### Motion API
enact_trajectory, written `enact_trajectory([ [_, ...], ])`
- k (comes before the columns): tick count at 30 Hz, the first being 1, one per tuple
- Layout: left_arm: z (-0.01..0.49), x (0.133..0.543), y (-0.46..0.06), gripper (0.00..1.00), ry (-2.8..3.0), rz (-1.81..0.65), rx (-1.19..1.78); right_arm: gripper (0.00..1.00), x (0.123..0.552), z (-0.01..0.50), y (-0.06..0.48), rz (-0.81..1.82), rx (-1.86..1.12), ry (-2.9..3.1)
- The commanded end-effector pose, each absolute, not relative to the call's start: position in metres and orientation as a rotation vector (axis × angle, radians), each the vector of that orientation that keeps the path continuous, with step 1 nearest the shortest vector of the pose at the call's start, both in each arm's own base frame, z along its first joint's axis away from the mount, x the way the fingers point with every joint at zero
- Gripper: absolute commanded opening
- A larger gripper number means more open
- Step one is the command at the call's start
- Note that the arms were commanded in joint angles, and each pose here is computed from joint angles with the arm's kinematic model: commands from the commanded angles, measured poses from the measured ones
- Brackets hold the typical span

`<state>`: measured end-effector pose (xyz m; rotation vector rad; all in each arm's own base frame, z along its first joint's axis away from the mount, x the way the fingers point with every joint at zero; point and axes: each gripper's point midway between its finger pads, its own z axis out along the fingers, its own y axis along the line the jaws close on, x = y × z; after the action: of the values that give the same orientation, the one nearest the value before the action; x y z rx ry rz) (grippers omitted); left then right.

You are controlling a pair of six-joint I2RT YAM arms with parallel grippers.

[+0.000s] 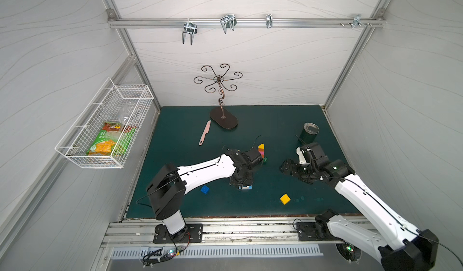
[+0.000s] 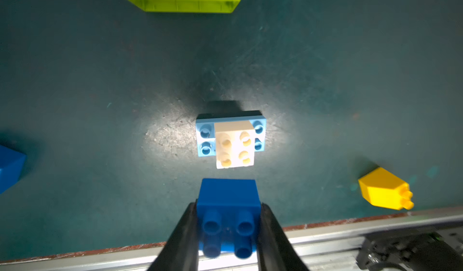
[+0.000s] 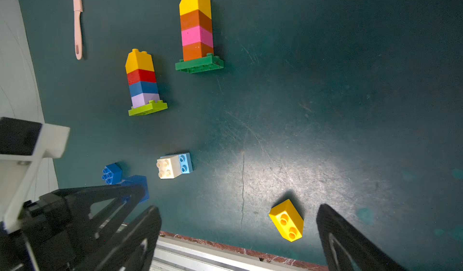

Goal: Assemble the number 1 with lego
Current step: Assemble the lego brick with the lego brick.

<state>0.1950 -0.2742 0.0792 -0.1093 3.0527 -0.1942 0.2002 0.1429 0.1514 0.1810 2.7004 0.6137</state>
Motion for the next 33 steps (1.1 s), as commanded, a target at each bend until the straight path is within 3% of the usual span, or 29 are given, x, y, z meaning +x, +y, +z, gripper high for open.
enact_trajectory([
  [1, 0.082, 0.201, -0.285, 0.14, 3.038, -0.229, -0.114, 0.99, 0.191, 0.143, 0.133, 0.563, 0.176, 2.725],
  [33, 0.048, 0.211, -0.291, 0.12, 3.089, -0.149, -0.025, 0.99, 0.188, 0.144, 0.133, 0.594, 0.16, 2.714],
])
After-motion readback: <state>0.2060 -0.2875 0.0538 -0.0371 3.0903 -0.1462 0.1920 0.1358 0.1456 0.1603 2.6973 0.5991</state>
